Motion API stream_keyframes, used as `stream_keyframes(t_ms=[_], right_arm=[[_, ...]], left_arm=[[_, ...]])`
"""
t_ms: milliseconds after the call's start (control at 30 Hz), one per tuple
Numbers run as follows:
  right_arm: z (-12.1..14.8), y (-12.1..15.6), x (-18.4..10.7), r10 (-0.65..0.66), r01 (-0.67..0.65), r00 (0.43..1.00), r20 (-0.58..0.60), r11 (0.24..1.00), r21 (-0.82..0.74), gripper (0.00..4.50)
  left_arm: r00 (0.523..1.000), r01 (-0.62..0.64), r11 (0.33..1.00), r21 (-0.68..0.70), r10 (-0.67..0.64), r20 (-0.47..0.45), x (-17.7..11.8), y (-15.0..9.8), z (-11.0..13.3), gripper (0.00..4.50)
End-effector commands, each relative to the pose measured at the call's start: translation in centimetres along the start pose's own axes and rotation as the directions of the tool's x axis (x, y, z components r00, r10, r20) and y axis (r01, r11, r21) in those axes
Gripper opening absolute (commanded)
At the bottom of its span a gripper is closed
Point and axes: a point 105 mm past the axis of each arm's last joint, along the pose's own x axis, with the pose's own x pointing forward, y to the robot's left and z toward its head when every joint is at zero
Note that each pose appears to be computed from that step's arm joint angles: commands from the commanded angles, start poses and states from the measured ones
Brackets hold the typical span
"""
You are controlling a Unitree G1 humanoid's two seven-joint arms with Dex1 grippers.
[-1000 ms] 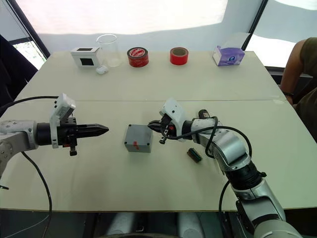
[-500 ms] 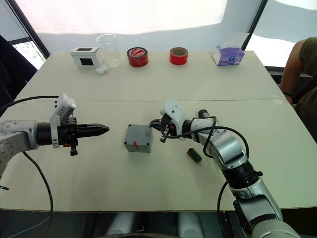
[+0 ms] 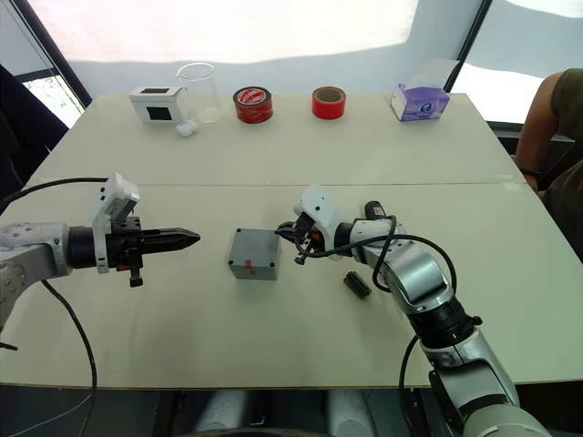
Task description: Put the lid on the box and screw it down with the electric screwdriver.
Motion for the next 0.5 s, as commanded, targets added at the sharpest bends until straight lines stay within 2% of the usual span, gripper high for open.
stream_keyframes(t_ms=[33,400,500], right_arm=[[0.82,-0.04,0.15,0.0,0.001,1.0,0.03,0.999,-0.032,0.12],[0.93,0.03,0.68,0.015,-0.014,0.999,0.028,0.999,-0.033,0.12],[0.92,0.04,0.71,0.019,-0.018,0.999,0.026,0.999,-0.028,0.9]], left_arm=[[1.0,-0.006,1.0,0.023,0.006,0.006,-0.21,0.0,0.35,0.0],[1.0,-0.007,1.0,0.021,0.006,0.006,-0.13,-0.08,0.29,0.0],[1.0,-0.008,1.0,0.021,0.008,0.007,-0.1,-0.1,0.32,0.0]])
